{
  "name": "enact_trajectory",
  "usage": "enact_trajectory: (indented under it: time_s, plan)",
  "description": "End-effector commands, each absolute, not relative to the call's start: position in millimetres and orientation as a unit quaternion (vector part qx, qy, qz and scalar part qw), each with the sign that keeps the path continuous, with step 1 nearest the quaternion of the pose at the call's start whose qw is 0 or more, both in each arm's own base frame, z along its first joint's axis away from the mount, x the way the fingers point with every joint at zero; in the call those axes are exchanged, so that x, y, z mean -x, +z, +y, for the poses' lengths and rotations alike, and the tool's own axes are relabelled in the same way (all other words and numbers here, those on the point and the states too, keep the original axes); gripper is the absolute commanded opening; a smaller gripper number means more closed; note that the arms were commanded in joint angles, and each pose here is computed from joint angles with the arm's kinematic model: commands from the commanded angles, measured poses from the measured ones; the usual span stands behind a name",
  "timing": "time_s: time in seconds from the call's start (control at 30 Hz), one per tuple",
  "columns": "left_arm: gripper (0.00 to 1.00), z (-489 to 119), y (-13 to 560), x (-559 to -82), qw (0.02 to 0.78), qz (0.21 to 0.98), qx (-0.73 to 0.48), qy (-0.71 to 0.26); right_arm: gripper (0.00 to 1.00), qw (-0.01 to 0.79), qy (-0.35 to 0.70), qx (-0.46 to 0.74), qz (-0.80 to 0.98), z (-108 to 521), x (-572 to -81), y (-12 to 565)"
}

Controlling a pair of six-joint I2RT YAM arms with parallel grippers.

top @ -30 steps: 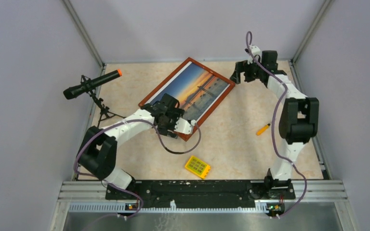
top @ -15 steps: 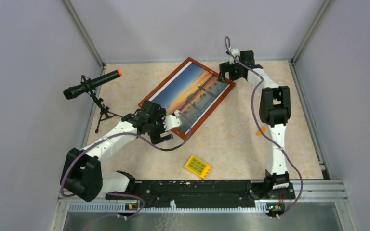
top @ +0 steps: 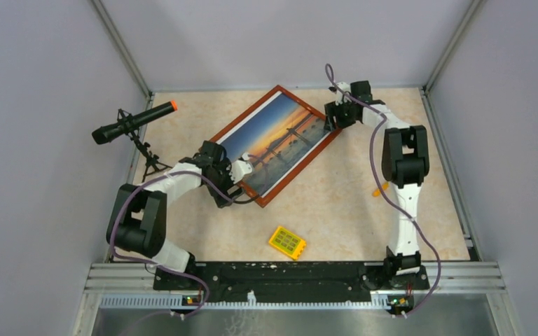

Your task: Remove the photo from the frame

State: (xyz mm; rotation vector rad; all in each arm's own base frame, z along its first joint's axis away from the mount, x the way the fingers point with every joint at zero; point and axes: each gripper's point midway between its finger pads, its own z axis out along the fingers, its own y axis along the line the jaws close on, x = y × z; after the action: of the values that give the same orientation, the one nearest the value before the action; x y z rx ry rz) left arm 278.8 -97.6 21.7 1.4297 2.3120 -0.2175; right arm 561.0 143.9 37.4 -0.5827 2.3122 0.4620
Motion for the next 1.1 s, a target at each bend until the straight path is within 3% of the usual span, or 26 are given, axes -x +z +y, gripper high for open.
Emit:
enact_trajectory:
  time_s: [0.0, 0.23, 0.67, 0.87, 1.07]
  plan:
    - [0.93, -109, 25, -307, 0.239, 0.815, -0.521, -0.083, 0.58, 0.298, 0.172, 0.218, 0.913, 125, -517, 34]
    - [0.92, -125, 15, -334, 0.24, 0.81, -0.524, -0.105, 0.49, 0.246, 0.165, 0.207, 0.933, 89, -460, 25]
    - [0.91, -152, 48, -379, 0.271, 0.788, -0.542, -0.11, 0.48, 0.177, 0.201, 0.208, 0.941, 82, -335, 33]
    - [0.93, -167, 92, -372, 0.294, 0.756, -0.579, -0.084, 0.52, 0.18, 0.229, 0.206, 0.934, 90, -310, 58]
    - [0.97, -234, 105, -332, 0.289, 0.698, -0.646, -0.105, 0.54, 0.178, 0.301, 0.184, 0.919, 114, -298, 71]
